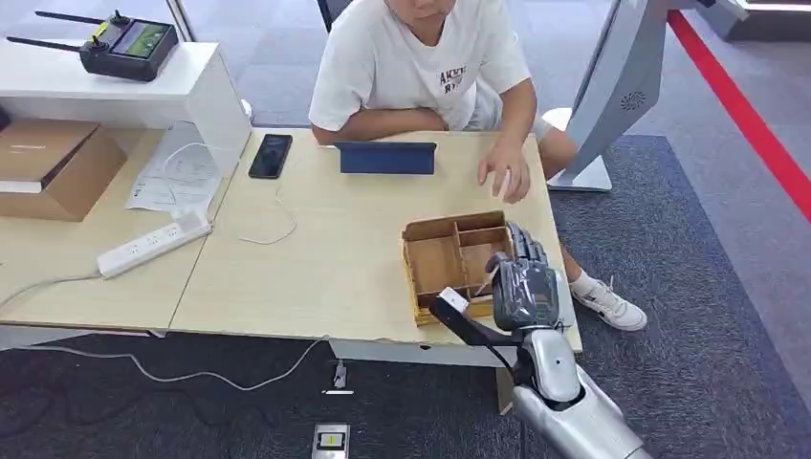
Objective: Pass the card to the sensor for recognition and then transmit it.
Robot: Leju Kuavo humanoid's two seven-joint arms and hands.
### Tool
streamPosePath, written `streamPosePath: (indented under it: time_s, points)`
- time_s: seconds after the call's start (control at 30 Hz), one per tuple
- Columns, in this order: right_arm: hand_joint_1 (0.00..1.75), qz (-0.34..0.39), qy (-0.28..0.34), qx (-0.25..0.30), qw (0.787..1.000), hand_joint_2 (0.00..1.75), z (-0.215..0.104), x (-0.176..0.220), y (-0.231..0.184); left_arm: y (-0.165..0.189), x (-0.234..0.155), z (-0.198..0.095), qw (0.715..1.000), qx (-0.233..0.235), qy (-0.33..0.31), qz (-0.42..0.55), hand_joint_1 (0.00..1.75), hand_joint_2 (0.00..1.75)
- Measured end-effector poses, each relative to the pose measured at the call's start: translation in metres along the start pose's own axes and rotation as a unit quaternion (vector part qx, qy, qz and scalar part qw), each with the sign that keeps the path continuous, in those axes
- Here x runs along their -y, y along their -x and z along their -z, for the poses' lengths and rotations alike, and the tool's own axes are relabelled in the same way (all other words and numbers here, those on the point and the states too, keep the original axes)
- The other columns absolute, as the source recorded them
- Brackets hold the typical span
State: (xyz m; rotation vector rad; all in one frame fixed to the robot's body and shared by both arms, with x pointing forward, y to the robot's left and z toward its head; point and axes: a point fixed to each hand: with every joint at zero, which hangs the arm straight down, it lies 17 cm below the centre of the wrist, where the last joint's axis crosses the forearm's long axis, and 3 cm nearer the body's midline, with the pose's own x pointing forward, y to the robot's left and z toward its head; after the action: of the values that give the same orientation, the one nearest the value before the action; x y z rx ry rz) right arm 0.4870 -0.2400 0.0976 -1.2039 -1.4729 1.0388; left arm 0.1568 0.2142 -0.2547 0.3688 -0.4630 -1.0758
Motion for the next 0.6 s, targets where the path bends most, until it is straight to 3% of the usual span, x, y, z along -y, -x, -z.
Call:
streamPosePath:
  time_s: [0.27,0.6]
  points:
    - [1.75,-0.003,0.099,0.03,0.995,1.75,0.028,0.093,-0.024,-0.001,0.002,0.0,1.0,0.003,0.007,0.004,0.0,0.0]
    - [1.75,-0.009,0.125,0.061,0.99,1.75,0.061,0.147,-0.048,-0.007,-0.002,0.002,0.999,0.013,0.013,0.026,0.0,0.0]
